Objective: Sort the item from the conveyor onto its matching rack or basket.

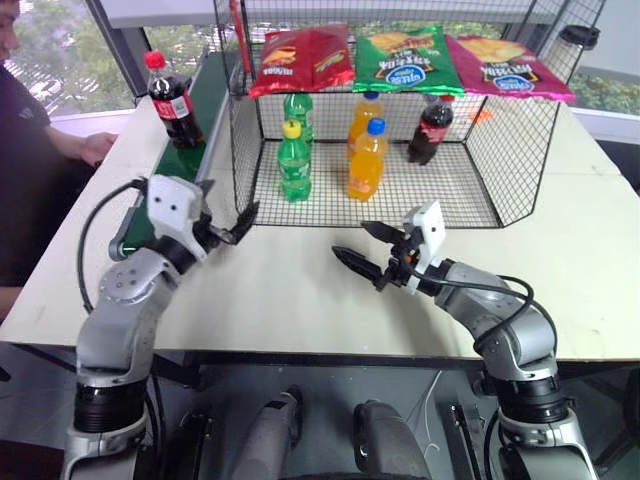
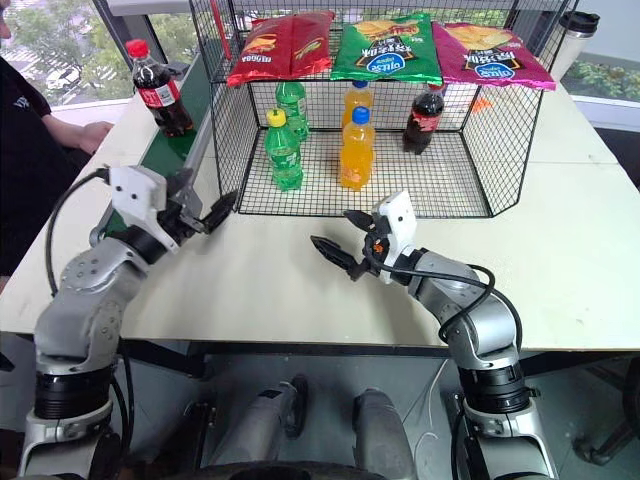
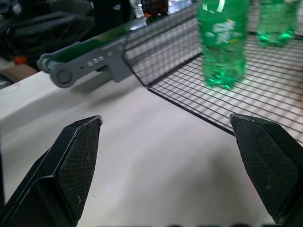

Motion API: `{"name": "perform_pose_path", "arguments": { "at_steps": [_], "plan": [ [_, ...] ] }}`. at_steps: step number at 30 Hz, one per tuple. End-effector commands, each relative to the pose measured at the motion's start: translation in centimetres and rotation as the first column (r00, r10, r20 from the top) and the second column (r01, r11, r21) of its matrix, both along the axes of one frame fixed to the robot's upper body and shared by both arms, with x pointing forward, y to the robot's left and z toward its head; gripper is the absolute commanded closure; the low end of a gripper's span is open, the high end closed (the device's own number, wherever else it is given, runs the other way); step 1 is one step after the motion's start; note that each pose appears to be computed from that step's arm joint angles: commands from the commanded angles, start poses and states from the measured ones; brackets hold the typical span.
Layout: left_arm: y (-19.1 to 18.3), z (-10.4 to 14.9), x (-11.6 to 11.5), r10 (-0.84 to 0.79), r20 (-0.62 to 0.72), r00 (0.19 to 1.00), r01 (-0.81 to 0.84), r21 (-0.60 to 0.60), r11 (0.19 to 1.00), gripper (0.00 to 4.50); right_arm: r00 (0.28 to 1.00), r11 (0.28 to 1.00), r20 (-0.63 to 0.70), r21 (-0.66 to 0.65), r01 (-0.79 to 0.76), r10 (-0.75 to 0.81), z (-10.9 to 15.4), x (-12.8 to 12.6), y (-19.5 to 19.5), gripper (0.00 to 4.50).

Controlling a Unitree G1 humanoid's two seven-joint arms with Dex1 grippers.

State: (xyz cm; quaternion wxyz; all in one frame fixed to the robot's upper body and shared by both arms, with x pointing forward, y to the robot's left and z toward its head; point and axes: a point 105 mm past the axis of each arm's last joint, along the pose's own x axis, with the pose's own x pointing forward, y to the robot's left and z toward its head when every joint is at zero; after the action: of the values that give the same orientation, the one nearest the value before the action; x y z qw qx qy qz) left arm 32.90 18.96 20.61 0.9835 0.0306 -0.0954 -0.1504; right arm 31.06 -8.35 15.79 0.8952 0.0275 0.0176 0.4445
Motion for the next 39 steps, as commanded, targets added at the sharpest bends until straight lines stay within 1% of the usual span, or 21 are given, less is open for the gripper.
{"name": "perform_pose_path", "arguments": {
  "at_steps": [1,5,9,16,24,31,34,36,39],
  "plan": [
    [3.2,1.9,-0.4,0.161,0.047,0.986,-0.157,-0.077,0.985,0.00,0.996,0.998,0.071,0.015,-0.053,0.052,2.1,-0.7,0.8,0.03],
    [6.8,1.1,-0.5,0.306,0.004,0.952,-0.303,-0.126,0.945,0.00,0.989,0.994,0.093,-0.009,-0.111,0.112,2.4,-1.3,1.4,0.03],
    [9.0,0.2,-0.6,0.368,-0.022,0.930,-0.367,-0.123,0.922,0.00,0.981,0.988,0.118,-0.030,-0.150,0.152,2.5,-1.9,1.7,0.03],
    [9.5,-0.7,0.1,0.351,-0.042,0.935,-0.354,-0.091,0.931,0.00,0.977,0.984,0.129,-0.068,-0.164,0.172,2.1,-2.0,1.9,0.03],
    [8.8,-1.7,1.1,0.305,-0.057,0.951,-0.308,-0.067,0.949,0.00,0.978,0.986,0.131,-0.071,-0.152,0.161,2.2,-2.0,1.8,0.03],
    [8.1,-2.8,1.4,0.279,-0.067,0.958,-0.280,-0.014,0.960,0.00,0.981,0.988,0.129,-0.076,-0.137,0.146,2.1,-1.6,1.6,0.03],
    [8.3,-2.3,1.0,0.270,-0.039,0.962,-0.272,-0.062,0.960,0.78,0.982,0.988,0.128,-0.078,-0.130,0.140,2.1,-1.5,1.5,0.00],
    [8.6,-1.6,0.8,0.274,-0.030,0.961,-0.275,-0.090,0.957,1.48,0.982,0.988,0.126,-0.081,-0.130,0.140,2.1,-1.5,1.5,0.00],
    [9.2,-0.5,0.6,0.292,-0.005,0.956,-0.290,-0.119,0.949,1.48,0.982,0.988,0.123,-0.084,-0.131,0.141,2.0,-1.5,1.5,0.00]
  ]
}}
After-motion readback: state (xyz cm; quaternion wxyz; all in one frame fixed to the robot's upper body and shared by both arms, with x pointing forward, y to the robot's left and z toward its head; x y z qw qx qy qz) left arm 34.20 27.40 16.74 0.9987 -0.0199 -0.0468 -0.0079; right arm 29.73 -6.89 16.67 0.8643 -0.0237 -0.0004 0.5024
